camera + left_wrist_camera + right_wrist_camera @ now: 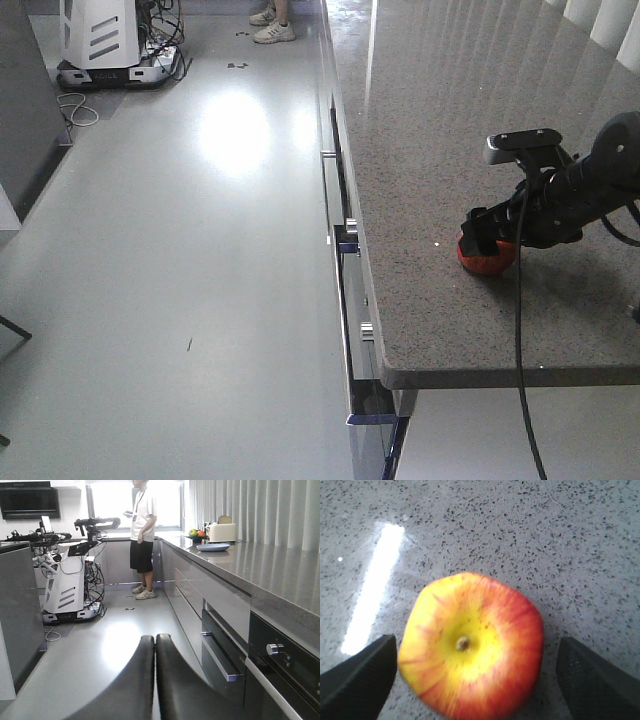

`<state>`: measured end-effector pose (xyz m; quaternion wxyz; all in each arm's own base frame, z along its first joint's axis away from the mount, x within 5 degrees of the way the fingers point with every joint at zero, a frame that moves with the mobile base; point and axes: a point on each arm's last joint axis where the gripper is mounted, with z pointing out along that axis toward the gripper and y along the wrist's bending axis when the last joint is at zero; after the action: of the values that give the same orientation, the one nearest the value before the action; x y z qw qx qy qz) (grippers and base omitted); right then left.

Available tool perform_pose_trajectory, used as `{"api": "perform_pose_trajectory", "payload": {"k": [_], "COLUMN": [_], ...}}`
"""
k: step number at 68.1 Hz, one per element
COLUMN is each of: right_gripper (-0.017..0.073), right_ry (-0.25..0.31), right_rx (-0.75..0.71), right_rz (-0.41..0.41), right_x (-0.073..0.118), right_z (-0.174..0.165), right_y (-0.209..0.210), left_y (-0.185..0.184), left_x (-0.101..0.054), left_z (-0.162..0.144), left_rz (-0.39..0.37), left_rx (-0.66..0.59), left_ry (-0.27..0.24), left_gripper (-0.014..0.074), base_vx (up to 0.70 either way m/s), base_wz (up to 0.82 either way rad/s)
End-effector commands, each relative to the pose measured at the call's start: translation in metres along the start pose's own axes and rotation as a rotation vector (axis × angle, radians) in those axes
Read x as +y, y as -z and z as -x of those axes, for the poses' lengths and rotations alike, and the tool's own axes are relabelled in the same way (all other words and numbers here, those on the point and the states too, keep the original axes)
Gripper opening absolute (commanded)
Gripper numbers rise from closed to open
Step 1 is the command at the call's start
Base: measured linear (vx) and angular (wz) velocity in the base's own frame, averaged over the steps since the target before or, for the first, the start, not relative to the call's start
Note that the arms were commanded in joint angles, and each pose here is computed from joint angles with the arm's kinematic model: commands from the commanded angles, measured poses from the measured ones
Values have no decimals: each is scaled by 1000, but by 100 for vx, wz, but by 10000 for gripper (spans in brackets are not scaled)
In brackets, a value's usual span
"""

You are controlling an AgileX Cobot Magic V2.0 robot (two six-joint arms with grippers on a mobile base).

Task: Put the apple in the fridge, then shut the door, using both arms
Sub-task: 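Lower the open right gripper over the apple and close on it, then lift the apple with the right gripper off the countertop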

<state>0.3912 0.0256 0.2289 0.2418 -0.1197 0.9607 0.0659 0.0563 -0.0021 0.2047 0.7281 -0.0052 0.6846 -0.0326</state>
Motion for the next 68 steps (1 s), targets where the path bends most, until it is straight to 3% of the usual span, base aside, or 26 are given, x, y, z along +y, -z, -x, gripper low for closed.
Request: {"api": "perform_pose_trajectory", "payload": {"k": [1,12,35,57,68], "right_gripper": [606,547,310,169,159], "right_ry": [9,6,-6,-9,-109], "right_rx": [-104,-88,-105,-147,-157], "right_rz": [-21,-18,-9,22,50], "right_x": [-1,-3,-1,10,22], "right_z": [17,16,18,19,0], "right_y": [18,11,14,60,95], "left_y": [2,2,2,2,2], "left_x": [-1,-1,-1,-1,-1], "left_z": [13,13,13,13,13], "left_rz": [-7,-7,-7,-7,-7], "left_rx": [-106,-106,-106,-106,-106], "left_ry": [12,12,12,12,12], "left_gripper": [-6,-6,-6,-6,-6], "base_vx": [0,0,0,0,0], "base_wz": [0,0,0,0,0]}}
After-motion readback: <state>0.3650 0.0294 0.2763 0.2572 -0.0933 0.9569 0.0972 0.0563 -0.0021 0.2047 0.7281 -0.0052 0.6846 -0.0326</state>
